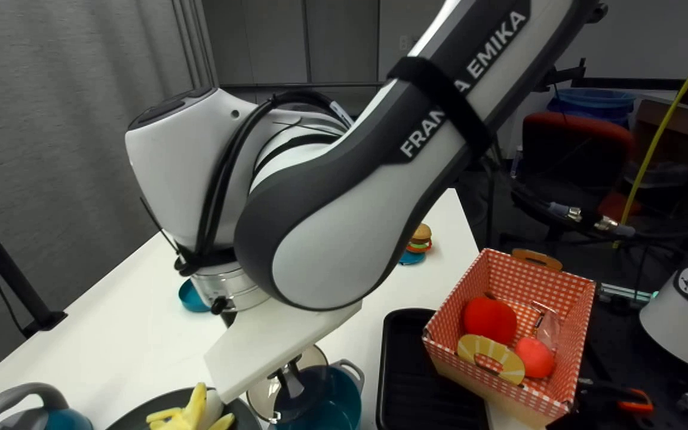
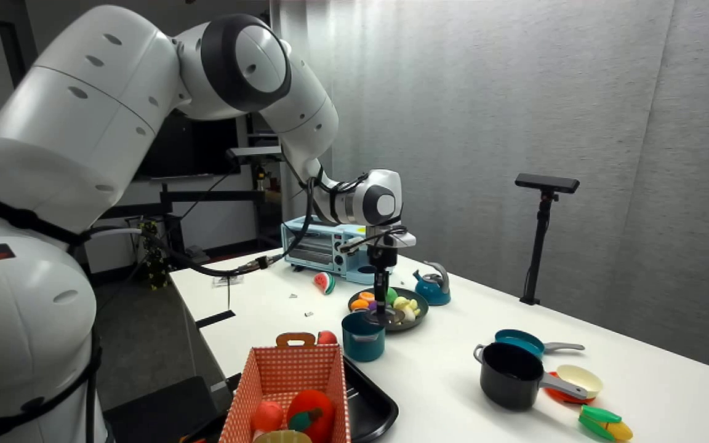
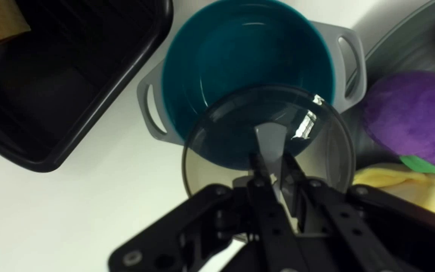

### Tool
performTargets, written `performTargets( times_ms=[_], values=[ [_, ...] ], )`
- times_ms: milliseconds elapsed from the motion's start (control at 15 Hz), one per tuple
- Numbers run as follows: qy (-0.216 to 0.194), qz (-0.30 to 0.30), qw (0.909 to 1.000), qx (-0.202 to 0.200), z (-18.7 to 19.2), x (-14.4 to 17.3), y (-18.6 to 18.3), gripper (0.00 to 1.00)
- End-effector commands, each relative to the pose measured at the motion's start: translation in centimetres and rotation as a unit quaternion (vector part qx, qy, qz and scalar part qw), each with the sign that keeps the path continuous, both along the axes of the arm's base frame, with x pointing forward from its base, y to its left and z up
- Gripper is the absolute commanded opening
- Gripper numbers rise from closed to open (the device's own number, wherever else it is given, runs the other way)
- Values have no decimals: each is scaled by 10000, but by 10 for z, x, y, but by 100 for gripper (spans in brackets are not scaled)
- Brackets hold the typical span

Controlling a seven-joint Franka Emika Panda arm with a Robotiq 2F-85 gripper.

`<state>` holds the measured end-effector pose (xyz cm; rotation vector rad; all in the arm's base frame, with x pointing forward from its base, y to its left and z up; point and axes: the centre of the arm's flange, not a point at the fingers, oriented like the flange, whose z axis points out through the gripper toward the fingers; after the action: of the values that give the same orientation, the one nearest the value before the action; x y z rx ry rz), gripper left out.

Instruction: Put the lid on top of the blue pot

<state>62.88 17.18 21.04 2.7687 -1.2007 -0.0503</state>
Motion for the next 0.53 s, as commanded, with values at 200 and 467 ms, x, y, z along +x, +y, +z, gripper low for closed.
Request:
performTargets(
  times_ms=[200,467],
  values=[
    [-20,-12,10000,-84,4,-20,17,4],
    [7,48,10000,36,-3,-31,21,4]
  ],
)
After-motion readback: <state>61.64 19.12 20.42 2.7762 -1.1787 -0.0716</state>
